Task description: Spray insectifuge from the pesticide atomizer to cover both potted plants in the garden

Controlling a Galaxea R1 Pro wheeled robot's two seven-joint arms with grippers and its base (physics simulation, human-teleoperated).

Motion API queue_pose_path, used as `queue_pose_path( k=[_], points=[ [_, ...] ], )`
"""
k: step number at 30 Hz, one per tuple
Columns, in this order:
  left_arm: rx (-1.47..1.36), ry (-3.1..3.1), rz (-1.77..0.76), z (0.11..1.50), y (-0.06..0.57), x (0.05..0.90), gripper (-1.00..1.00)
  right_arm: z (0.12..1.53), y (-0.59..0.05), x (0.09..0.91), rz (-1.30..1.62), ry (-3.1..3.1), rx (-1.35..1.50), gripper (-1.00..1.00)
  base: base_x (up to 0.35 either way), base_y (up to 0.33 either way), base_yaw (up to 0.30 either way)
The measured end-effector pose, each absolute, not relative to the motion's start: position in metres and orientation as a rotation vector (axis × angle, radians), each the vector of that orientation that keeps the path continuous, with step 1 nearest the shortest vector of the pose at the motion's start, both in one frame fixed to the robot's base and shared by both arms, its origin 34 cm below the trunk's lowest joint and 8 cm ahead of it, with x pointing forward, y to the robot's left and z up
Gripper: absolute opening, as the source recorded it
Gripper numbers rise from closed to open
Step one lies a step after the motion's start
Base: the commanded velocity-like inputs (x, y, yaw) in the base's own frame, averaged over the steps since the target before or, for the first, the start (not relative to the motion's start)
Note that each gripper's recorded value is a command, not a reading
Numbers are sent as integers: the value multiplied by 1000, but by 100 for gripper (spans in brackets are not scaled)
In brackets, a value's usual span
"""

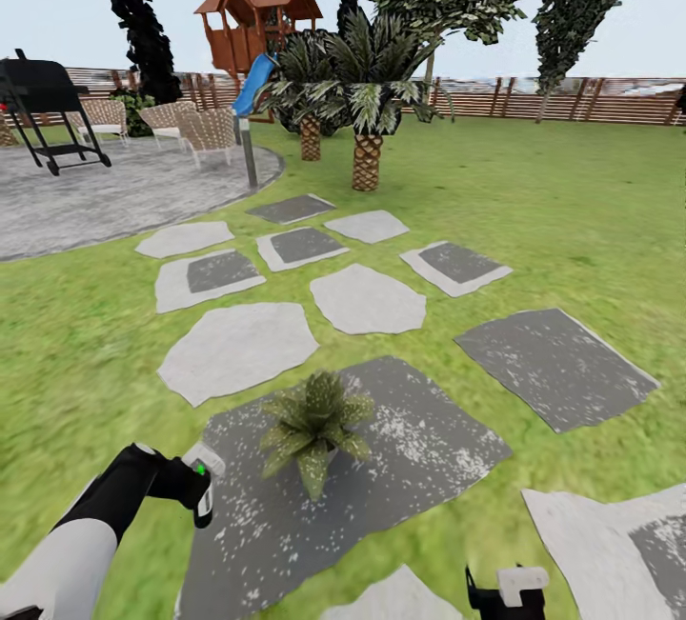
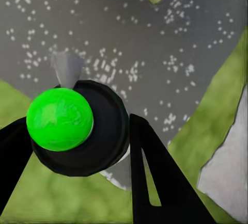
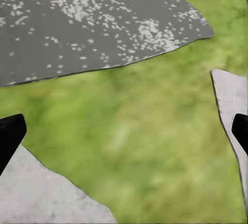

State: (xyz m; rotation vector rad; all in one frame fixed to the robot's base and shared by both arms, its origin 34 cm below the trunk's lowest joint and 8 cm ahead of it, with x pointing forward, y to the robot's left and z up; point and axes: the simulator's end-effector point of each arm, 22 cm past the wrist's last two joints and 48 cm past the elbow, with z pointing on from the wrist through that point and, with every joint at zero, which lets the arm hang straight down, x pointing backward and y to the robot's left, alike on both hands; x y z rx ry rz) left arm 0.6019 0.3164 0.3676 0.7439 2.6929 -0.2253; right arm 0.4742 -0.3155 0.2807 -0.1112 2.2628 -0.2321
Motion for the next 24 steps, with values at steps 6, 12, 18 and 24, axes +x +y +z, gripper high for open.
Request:
queue_pose_path(
  k=[6,12,18,24],
  points=[
    [744,2692,-225,368,316,602,-100,280,-310,474,-223,2264,-106,100,-339,-12,54],
    [750,2691,-236,366,311,601,-100,280,-310,474,-222,2264,-106,100,-338,-86,275],
    [750,2691,-236,366,311,601,-100,280,-310,474,-222,2264,-106,100,-338,-90,277],
    [750,2693,-241,365,310,599,-100,281,-310,474,-222,2263,-106,100,-127,-38,277]
  ],
)
